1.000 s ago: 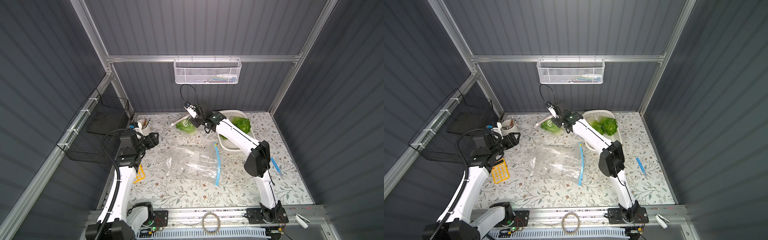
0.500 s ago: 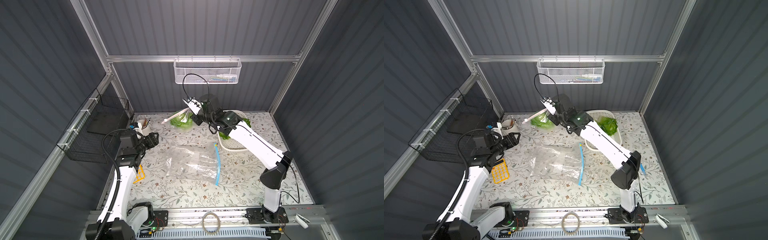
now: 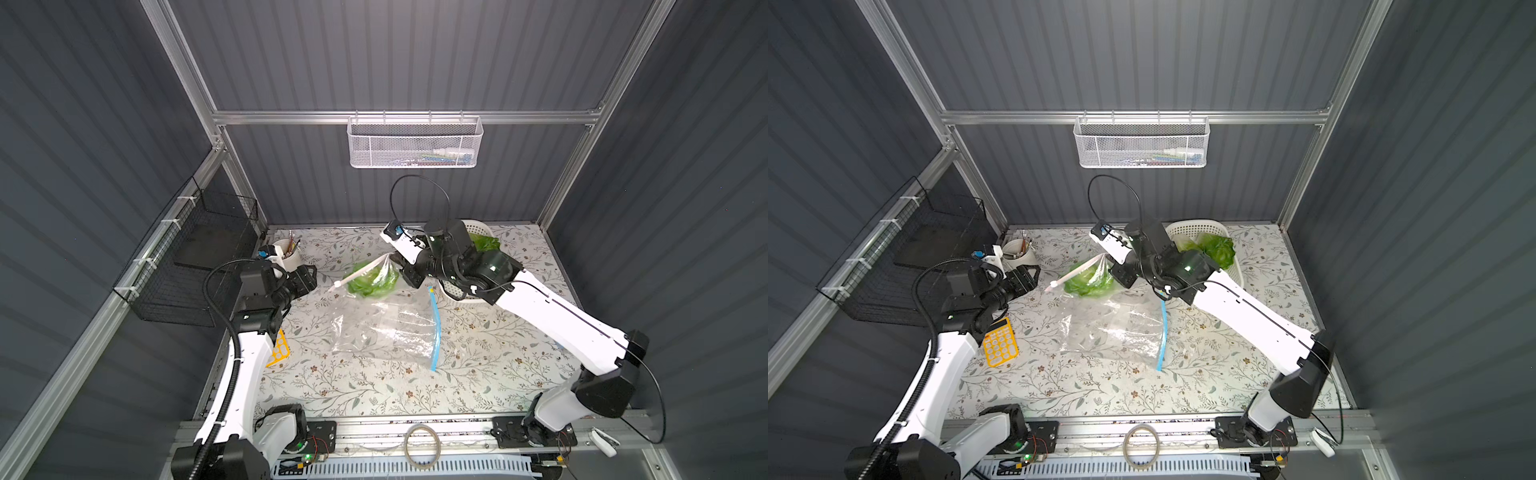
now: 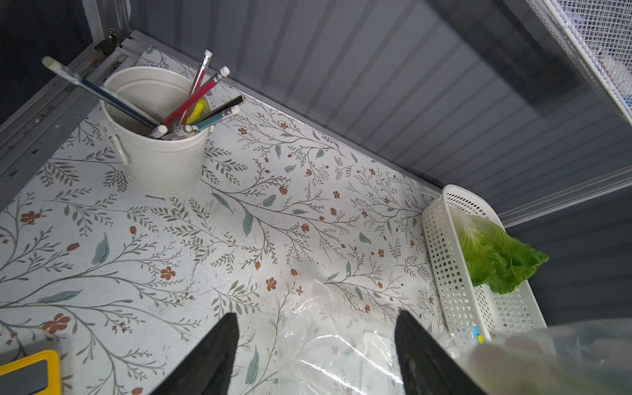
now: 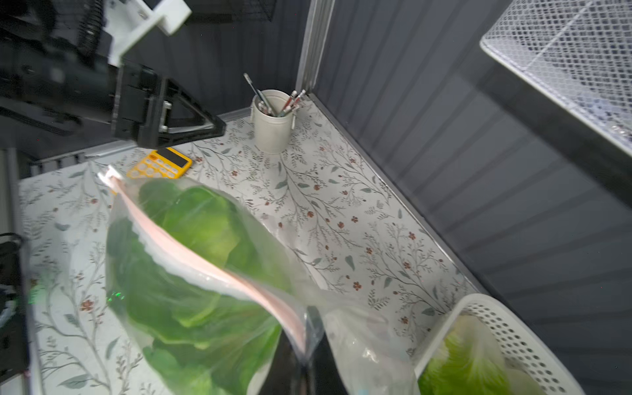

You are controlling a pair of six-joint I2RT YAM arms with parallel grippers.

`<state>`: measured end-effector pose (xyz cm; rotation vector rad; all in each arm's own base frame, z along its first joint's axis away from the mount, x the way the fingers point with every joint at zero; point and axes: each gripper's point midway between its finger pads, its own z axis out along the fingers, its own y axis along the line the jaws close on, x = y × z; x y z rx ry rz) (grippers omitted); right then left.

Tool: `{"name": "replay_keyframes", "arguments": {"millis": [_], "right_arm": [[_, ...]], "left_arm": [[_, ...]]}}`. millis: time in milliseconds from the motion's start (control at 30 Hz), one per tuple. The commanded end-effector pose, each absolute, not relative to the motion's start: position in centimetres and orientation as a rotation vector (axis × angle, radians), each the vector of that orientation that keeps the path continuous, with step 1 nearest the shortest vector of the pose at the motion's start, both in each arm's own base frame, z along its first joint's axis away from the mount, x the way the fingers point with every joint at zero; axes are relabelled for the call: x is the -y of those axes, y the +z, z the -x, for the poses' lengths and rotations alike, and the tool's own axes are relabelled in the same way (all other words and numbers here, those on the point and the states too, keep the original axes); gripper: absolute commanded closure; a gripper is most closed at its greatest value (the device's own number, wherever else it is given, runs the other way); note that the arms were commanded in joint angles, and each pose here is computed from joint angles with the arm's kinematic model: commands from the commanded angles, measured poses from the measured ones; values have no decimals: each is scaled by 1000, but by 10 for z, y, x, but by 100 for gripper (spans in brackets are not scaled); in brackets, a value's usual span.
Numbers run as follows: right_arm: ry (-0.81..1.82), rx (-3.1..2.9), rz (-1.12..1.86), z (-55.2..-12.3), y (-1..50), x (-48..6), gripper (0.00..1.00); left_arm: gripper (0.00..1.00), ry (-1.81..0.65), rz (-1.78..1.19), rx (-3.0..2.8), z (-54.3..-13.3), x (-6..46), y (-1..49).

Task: Open the zip-top bag and take out the chinese cabbages
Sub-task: Place the zipper food storage bag in the zipper food storage bag.

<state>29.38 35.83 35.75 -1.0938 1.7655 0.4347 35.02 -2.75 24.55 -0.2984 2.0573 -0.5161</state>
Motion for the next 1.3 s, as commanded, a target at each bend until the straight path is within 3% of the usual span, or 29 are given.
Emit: {"name": "replay_keyframes", "arguments": {"millis": [0,400,533,767,967,1267], "right_arm": [[616,-1759,1052,-274,366,-364,100],[954,-2032,1017,-241,273,-370,100],[1034,-2159,935,-247,237,-360,100],[970,-2294,821,-269,196,-330,100],[872,-2361,839,-271,173,-320,100],[837,-2344,877,-268,168,-313,100]], "left_arm": [[27,-533,315,-2067,-351,28,239],[27,-549,308,-2075,-352,30,237],[28,-557,302,-2072,-352,31,238],[34,-590,275,-2064,-352,37,238],[37,-755,78,-2052,-349,68,247],[41,-918,-216,-2120,-324,101,241]]}}
